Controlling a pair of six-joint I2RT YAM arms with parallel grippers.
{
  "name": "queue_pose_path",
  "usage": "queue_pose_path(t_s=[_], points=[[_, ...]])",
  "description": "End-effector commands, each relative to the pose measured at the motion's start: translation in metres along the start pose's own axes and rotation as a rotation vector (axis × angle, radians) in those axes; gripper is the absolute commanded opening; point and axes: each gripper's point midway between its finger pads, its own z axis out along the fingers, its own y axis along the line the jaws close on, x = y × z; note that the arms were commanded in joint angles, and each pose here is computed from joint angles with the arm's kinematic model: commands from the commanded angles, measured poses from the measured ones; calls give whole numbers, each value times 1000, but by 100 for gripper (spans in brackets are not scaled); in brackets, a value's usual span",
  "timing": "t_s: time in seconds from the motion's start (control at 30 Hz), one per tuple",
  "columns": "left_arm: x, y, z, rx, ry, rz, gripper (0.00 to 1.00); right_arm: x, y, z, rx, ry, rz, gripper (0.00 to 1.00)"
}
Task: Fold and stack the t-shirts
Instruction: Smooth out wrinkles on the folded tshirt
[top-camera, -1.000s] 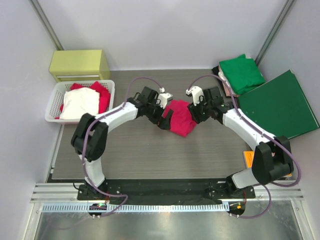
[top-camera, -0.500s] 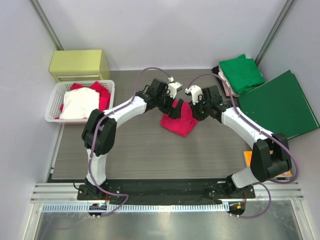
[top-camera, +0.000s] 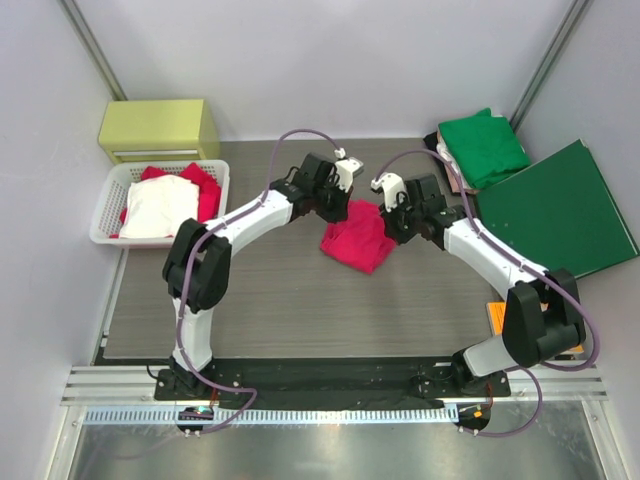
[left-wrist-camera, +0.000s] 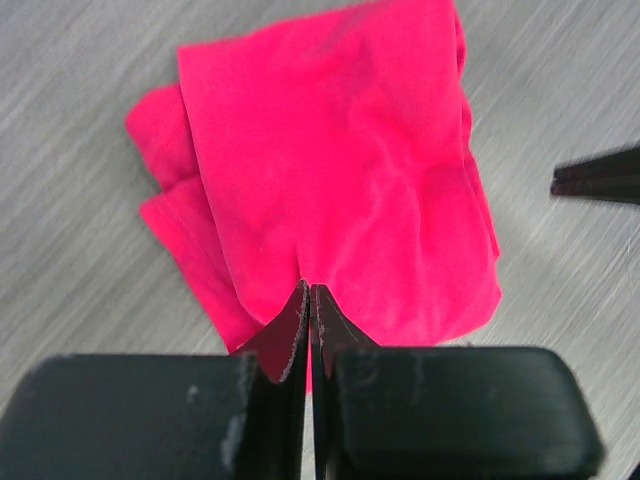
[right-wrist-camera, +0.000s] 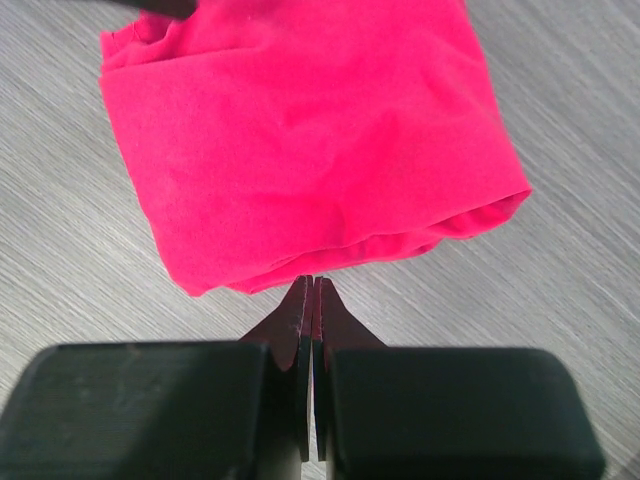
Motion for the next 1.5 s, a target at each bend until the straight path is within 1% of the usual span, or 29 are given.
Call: queue_pose_path(t_s=[0.0,0.07,0.1,0.13,0.23,0.3,0.37,0.53,0.57,0.67,0.7,0.77,0.8,0.83,1.03,1.13,1.23,1.33,1.37,1.4,1.47], points=[[-22,9,15,-19,-52,7,0,-11,3,11,-29,-48,-1,1],[-31,12,21,-18,-67,17,0,-14,3,18,-36,-51,2,1],[-24,14,32,-14,-43,15,0,-11,3,25,-41,-35,5,1],[-32,16,34,-17,-61,19,0,-18,0,27,-39,-50,1,1],[-28,21,53,-14,-40,10,0,-22,0,42,-56,-36,6,1],[-21,26,64,-12,-22,-18,0,-19,1,52,-71,-18,18,1],[-6,36,81,-19,11,-38,0,-12,1,65,-83,1,28,1],[17,56,97,-18,61,-96,0,5,3,86,-96,42,53,1],[18,61,97,-21,60,-108,0,15,5,92,-103,71,63,1],[18,67,93,-27,54,-138,0,32,15,92,-146,120,91,1],[16,68,91,-31,47,-141,0,31,17,87,-147,112,93,1],[12,75,87,-39,31,-157,0,44,22,77,-147,128,96,1],[10,77,86,-41,25,-161,0,38,23,67,-141,102,89,1],[8,79,85,-41,21,-164,0,48,27,63,-143,118,86,1],[11,92,83,-59,25,-180,0,75,35,40,-135,150,89,1],[13,91,85,-54,30,-184,0,81,37,35,-136,172,90,1],[11,90,81,-51,28,-176,0,78,36,33,-133,169,77,1],[-2,82,66,-37,1,-167,0,81,35,39,-140,188,84,1],[-17,75,55,-20,-35,-163,0,84,37,43,-151,202,89,1],[-16,71,51,-10,-36,-170,0,84,38,45,-160,203,92,1],[-26,65,43,6,-66,-194,0,80,38,48,-167,194,98,1]])
